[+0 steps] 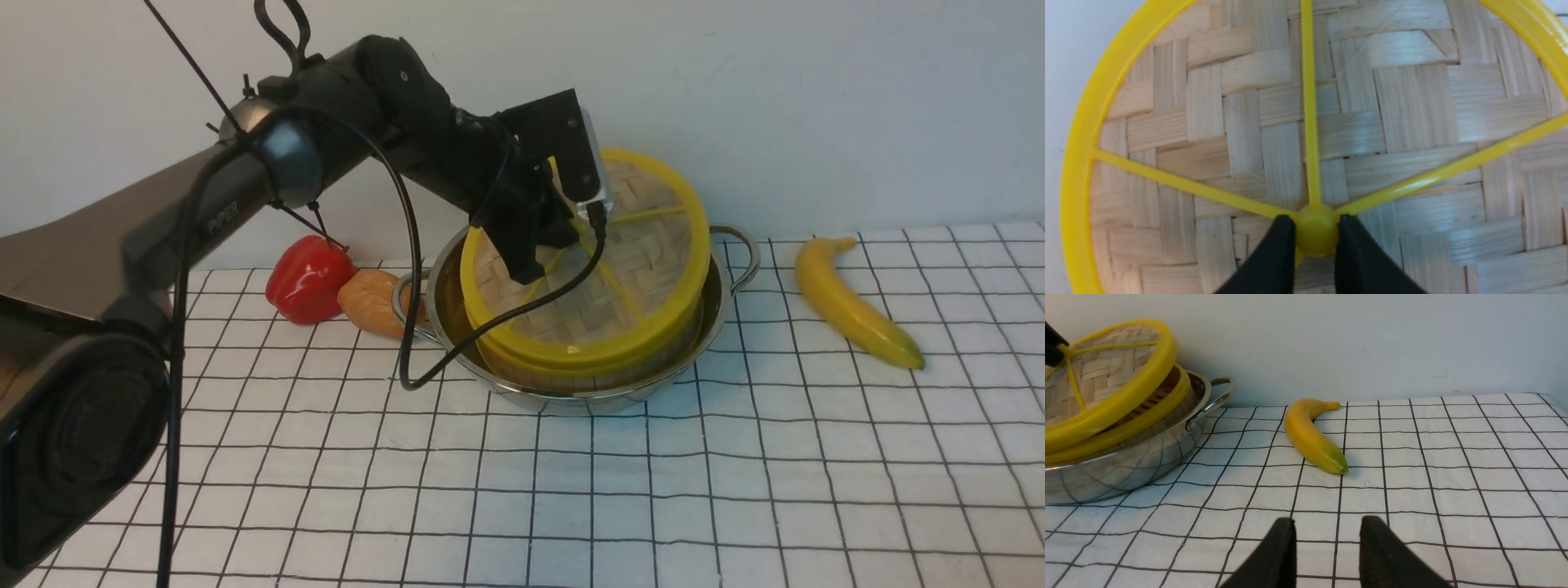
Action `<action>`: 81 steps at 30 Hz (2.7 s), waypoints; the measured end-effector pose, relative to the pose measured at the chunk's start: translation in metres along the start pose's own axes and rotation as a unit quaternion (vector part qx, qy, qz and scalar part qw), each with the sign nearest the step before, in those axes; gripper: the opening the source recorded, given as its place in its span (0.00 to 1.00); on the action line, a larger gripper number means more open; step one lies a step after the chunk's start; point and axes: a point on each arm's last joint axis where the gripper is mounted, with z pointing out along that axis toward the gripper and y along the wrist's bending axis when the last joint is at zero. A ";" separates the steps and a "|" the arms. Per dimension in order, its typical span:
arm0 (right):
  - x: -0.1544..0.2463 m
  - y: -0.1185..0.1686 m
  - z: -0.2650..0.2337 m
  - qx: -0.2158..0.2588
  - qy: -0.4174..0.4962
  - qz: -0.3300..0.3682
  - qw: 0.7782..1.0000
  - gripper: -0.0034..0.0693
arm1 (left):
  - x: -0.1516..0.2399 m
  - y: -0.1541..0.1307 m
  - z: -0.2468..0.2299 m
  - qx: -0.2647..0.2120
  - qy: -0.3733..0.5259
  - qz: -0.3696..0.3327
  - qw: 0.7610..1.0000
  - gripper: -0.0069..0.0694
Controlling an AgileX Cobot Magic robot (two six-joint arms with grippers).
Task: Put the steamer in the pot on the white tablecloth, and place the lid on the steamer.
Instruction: 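Place the yellow bamboo steamer lid onto the steamer in the pot with the left gripper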
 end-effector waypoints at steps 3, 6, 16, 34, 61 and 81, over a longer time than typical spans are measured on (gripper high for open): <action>0.000 0.000 0.000 0.000 0.000 0.000 1.000 0.38 | 0.000 0.000 0.000 0.001 -0.001 -0.001 1.000 0.25; 0.000 0.000 0.000 0.000 0.000 0.000 1.000 0.38 | 0.000 0.000 0.000 0.002 -0.001 -0.001 1.000 0.25; 0.000 0.000 0.000 0.000 0.000 0.000 1.000 0.38 | 0.004 0.000 0.005 0.004 0.011 -0.002 1.000 0.25; 0.000 0.000 0.000 0.000 0.000 0.000 1.000 0.38 | 0.008 0.000 0.012 0.006 0.018 -0.021 1.000 0.24; 0.000 0.000 0.000 0.000 0.000 0.000 1.000 0.38 | 0.004 0.001 0.005 -0.001 0.014 -0.040 0.999 0.24; 0.000 0.000 0.000 0.000 0.000 0.000 1.000 0.38 | 0.001 0.007 0.002 -0.032 0.005 -0.028 0.999 0.24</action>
